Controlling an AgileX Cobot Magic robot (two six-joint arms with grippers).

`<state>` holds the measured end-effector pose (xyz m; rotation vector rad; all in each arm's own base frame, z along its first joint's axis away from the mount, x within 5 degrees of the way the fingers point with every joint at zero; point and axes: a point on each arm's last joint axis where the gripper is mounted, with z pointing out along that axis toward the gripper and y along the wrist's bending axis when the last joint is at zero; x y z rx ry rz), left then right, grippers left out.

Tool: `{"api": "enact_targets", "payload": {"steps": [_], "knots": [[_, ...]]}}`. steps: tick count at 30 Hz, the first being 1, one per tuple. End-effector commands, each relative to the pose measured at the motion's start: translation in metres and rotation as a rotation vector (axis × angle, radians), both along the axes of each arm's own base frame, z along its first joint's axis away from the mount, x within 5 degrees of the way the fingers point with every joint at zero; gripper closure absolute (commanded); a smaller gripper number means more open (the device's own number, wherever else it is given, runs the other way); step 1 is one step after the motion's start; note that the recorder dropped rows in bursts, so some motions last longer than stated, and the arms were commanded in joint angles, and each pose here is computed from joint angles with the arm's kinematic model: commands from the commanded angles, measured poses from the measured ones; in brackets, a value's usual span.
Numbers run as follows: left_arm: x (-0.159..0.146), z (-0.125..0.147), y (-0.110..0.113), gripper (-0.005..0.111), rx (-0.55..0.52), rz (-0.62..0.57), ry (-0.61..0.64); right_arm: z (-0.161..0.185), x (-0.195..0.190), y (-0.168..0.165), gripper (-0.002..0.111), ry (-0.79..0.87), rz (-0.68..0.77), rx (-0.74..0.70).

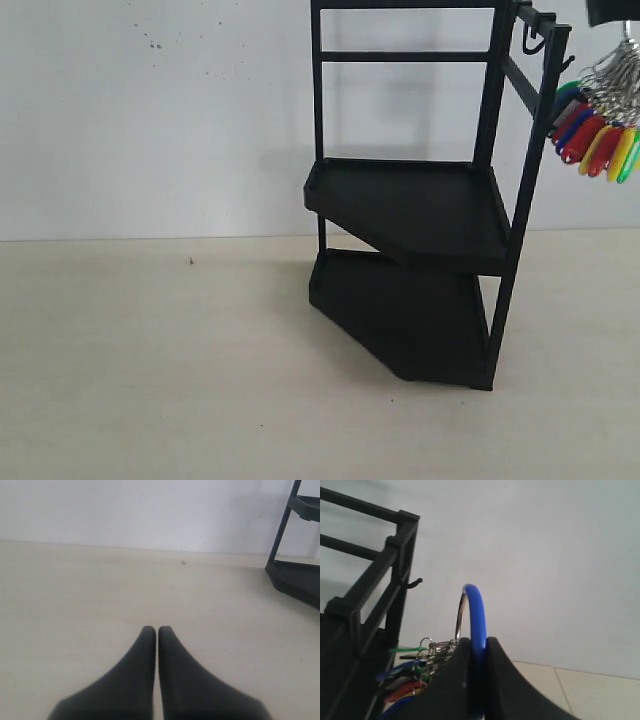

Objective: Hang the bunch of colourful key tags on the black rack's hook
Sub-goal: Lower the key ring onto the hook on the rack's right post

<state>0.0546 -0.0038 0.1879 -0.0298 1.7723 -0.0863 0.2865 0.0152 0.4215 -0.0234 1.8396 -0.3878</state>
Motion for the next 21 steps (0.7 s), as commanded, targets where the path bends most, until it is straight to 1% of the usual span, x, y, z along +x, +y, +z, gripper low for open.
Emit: {"api": "enact_targets", "payload": {"steps": [1, 3, 8, 21], "knots": [[0.0, 0.0, 0.0, 0.102, 0.008, 0.0, -0.007, -0.014, 0.019, 0.005, 0.108, 0.018, 0.032, 0.002], [0.0, 0.0, 0.0, 0.102, 0.008, 0.0, -0.007, -0.019, 0.024, 0.006, 0.108, 0.025, 0.035, 0.022], [0.0, 0.0, 0.0, 0.102, 0.008, 0.0, -0.007, -0.019, 0.025, 0.012, 0.108, 0.008, 0.075, 0.097], [0.0, 0.0, 0.0, 0.102, 0.008, 0.0, -0.007, -0.021, 0.025, 0.015, 0.108, 0.026, 0.082, 0.159]]}}
